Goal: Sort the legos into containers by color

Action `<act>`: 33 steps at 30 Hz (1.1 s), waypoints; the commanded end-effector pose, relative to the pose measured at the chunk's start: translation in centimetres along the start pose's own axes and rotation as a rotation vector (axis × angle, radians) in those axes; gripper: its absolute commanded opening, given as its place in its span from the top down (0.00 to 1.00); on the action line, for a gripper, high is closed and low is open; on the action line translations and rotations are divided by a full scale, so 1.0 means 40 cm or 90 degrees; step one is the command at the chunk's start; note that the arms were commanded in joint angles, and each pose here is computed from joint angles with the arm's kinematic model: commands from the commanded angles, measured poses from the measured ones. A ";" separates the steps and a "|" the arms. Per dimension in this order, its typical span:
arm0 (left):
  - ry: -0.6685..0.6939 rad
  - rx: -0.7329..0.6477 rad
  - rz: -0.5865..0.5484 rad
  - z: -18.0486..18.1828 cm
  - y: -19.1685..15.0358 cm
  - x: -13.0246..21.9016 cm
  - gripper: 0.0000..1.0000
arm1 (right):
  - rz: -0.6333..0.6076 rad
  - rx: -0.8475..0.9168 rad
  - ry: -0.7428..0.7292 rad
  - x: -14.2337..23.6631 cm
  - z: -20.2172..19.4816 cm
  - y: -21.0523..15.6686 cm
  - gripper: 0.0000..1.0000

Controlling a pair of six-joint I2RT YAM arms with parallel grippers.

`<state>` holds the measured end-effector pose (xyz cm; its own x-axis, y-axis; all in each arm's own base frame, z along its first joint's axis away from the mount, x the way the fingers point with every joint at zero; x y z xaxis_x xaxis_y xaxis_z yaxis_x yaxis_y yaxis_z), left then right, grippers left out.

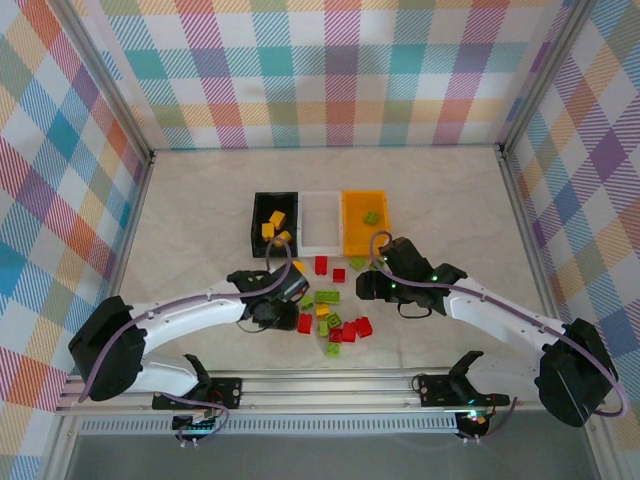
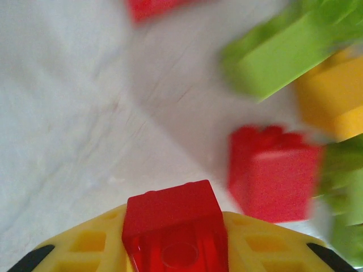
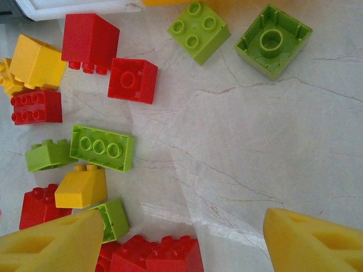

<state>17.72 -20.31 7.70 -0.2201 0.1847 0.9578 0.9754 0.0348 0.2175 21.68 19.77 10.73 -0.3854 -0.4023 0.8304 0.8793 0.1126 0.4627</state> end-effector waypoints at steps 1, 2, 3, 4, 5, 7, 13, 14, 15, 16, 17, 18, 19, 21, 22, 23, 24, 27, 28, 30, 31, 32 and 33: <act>-0.018 -0.005 -0.076 -0.047 0.124 0.060 0.68 | -0.011 -0.009 -0.006 0.006 -0.009 0.005 0.25; -0.023 -0.006 -0.097 -0.066 0.165 0.071 0.69 | -0.011 -0.010 -0.007 0.005 -0.010 0.004 0.25; -0.029 -0.005 -0.114 -0.082 0.199 0.078 0.68 | -0.011 -0.011 -0.008 0.004 -0.010 0.003 0.25; -0.034 -0.001 -0.132 -0.098 0.241 0.081 0.68 | -0.010 -0.013 -0.008 0.002 -0.012 0.000 0.25; -0.039 0.007 -0.141 -0.112 0.280 0.078 0.67 | -0.007 -0.015 -0.006 -0.001 -0.011 -0.003 0.25; -0.045 0.015 -0.151 -0.137 0.353 0.069 0.67 | 0.002 -0.015 -0.007 -0.004 -0.012 -0.008 0.25; -0.016 0.005 -0.178 -0.181 0.535 0.024 0.66 | 0.009 -0.011 -0.009 -0.006 -0.014 -0.014 0.25; -0.012 0.008 -0.176 -0.183 0.558 0.011 0.66 | 0.012 -0.010 -0.009 -0.008 -0.013 -0.015 0.25; -0.007 0.010 -0.172 -0.184 0.572 -0.003 0.66 | 0.015 -0.012 -0.008 -0.010 -0.013 -0.015 0.25; -0.001 0.015 -0.169 -0.181 0.589 -0.017 0.65 | 0.020 -0.011 -0.005 -0.012 -0.011 -0.019 0.25; 0.002 0.020 -0.167 -0.180 0.606 -0.030 0.64 | 0.023 -0.012 -0.003 -0.014 -0.010 -0.020 0.25; 0.001 0.023 -0.166 -0.183 0.618 -0.038 0.60 | 0.026 -0.012 -0.002 -0.016 -0.009 -0.022 0.24; 0.002 0.024 -0.164 -0.186 0.630 -0.046 0.55 | 0.031 -0.014 -0.003 -0.017 -0.010 -0.024 0.24; -0.009 0.025 -0.165 -0.203 0.648 -0.044 0.46 | 0.039 -0.013 -0.006 -0.021 -0.011 -0.030 0.24; -0.019 0.027 -0.168 -0.215 0.657 -0.035 0.40 | 0.042 -0.013 -0.007 -0.023 -0.013 -0.033 0.24; -0.035 0.031 -0.172 -0.227 0.664 -0.022 0.36 | 0.044 -0.012 -0.006 -0.024 -0.012 -0.033 0.24; -0.052 0.033 -0.179 -0.241 0.670 -0.003 0.32 | 0.046 -0.013 -0.006 -0.027 -0.012 -0.034 0.24; -0.107 0.040 -0.209 -0.275 0.674 0.082 0.21 | 0.045 -0.016 0.009 -0.037 0.005 -0.020 0.24; -0.130 0.042 -0.220 -0.285 0.669 0.115 0.17 | 0.043 -0.018 0.015 -0.042 0.013 -0.012 0.24; -0.169 0.044 -0.241 -0.295 0.647 0.177 0.11 | 0.038 -0.025 0.027 -0.056 0.027 0.007 0.25; -0.189 0.046 -0.251 -0.295 0.630 0.207 0.04 | 0.035 -0.027 0.033 -0.064 0.036 0.018 0.25; -0.199 0.048 -0.254 -0.286 0.605 0.224 0.00 | 0.032 -0.028 0.039 -0.075 0.045 0.029 0.26; -0.206 0.050 -0.254 -0.277 0.583 0.232 0.00 | 0.031 -0.030 0.043 -0.083 0.054 0.038 0.26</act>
<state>40.81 -28.55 18.86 -0.5249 0.3335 0.7831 0.8511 0.1953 0.4873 21.90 20.94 7.71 -0.2930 -0.3879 0.8739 0.9221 0.1270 0.3655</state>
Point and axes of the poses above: each hand's point on the last joint's axis, 136 mm out from that joint toward the fingers, its own x axis back along the fingers, its own z axis along the line the jaws close on, y = z × x, the point moved 1 cm from there along x, back along the fingers, and after that the axes turned 8 degrees about x, right-handed, at the moved point
